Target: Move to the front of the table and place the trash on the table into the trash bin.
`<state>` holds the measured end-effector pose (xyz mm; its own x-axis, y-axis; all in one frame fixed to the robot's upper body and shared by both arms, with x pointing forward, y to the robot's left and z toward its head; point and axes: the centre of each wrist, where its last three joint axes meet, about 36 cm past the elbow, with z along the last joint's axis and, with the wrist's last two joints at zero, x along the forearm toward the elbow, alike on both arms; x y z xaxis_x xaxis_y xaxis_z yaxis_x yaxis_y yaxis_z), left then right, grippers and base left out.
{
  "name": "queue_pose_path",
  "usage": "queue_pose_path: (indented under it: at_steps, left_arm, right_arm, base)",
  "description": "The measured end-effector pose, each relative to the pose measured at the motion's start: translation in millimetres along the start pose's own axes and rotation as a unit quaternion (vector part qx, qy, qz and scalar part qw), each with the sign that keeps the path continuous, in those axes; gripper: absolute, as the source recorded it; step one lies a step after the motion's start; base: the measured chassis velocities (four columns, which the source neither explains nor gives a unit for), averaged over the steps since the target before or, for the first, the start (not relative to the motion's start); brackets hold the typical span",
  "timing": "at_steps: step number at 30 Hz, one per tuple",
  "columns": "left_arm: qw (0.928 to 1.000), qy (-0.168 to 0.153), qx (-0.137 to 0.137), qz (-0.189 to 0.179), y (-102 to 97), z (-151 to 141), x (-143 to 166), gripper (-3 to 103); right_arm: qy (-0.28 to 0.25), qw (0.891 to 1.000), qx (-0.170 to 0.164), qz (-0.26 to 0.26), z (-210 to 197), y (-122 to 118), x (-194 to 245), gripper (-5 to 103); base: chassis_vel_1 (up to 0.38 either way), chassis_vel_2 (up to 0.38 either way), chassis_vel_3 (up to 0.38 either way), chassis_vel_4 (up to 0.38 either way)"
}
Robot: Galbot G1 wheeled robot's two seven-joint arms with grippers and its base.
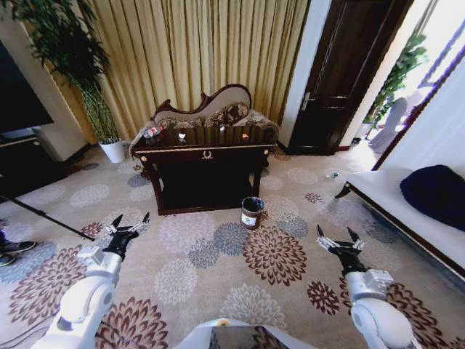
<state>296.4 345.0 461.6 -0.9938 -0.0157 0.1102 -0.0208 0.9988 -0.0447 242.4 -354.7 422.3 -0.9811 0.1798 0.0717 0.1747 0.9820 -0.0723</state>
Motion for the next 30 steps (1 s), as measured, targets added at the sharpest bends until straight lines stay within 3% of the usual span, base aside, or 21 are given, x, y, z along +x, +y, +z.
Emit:
queue_pose_path:
  at_steps: [17,30]
  left_arm:
    - [1.0,-0.001,0.005,0.003,-5.0,5.1,-5.4,100]
    - [1.0,-0.003,0.006,0.001,-4.0,7.7,-8.9,100]
  right_arm:
    - [0.008,1.0,0.003,-0.005,-2.1,11.4,-0.9,100]
    - [0.004,1.0,0.004,-0.025,-1.1,17.3,1.5,100]
  base:
    - [-0.01,0.009,0.009,-0.011]
    - [-0.104,0.102,0.107,-0.104]
